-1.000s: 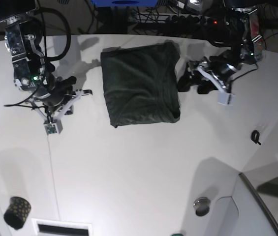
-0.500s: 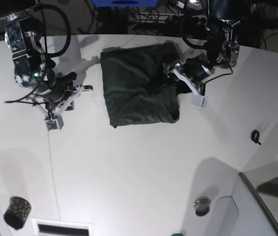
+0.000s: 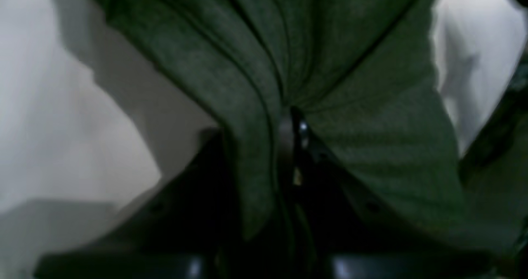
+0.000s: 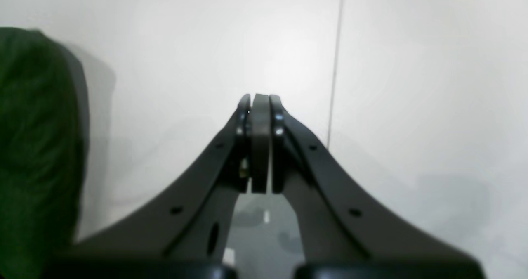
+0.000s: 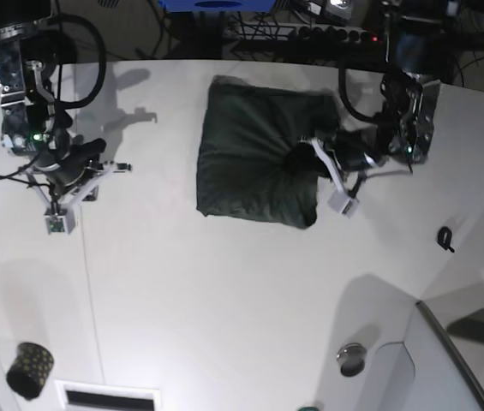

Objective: Layout the t-shirt on the table in an organized manner, then fold the t-shirt properly
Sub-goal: 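Push and flatten the folded shirt with the left gripper into a square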

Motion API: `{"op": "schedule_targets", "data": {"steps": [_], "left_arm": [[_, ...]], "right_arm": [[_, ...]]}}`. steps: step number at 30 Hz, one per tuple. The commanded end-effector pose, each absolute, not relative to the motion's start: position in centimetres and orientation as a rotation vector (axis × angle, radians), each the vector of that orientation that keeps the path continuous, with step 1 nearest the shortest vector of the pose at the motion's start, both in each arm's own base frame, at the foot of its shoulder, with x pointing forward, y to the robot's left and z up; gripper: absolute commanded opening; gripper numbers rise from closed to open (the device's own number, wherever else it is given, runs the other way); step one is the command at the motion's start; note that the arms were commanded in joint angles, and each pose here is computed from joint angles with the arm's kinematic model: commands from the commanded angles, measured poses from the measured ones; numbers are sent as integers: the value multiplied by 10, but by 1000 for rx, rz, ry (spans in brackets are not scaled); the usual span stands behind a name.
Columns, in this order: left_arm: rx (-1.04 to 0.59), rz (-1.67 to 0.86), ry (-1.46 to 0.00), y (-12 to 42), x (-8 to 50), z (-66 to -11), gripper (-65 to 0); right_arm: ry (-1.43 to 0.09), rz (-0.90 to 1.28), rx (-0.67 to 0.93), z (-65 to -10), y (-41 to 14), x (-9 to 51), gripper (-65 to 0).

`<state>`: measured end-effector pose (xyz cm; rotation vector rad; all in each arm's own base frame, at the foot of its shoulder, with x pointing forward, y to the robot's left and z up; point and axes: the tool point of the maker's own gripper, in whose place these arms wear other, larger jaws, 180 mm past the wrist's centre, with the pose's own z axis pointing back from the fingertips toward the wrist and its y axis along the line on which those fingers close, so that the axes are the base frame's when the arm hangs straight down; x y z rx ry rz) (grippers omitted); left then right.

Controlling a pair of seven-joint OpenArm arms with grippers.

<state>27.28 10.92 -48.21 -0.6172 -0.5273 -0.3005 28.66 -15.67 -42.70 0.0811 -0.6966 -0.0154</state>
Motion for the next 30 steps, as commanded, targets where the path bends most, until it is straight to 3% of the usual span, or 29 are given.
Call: {"op": "schedule_targets", "data": {"steps": [1,11,16,23,30], "left_arm": [[-605,-361,-541,110,284,-473,-650],[-432,-1086,-287,78,284,-472,-650],[-225,-1408,-170,88,284,-484,-650],[77,-1695,-155,68,309,-498,-650],[63,-1742,-225,16,320,-487,-650]], "right_arm": [[-742,-13,73,-416,-163,296,-645],[-733,-41,57,-418,-174,291,-645],[-734,-112,23,-417,-198,287,-645],[-722,-177,-17,-420,-225,274,-645],[-688,-188,-26,-429,-227,259,-645]]}}
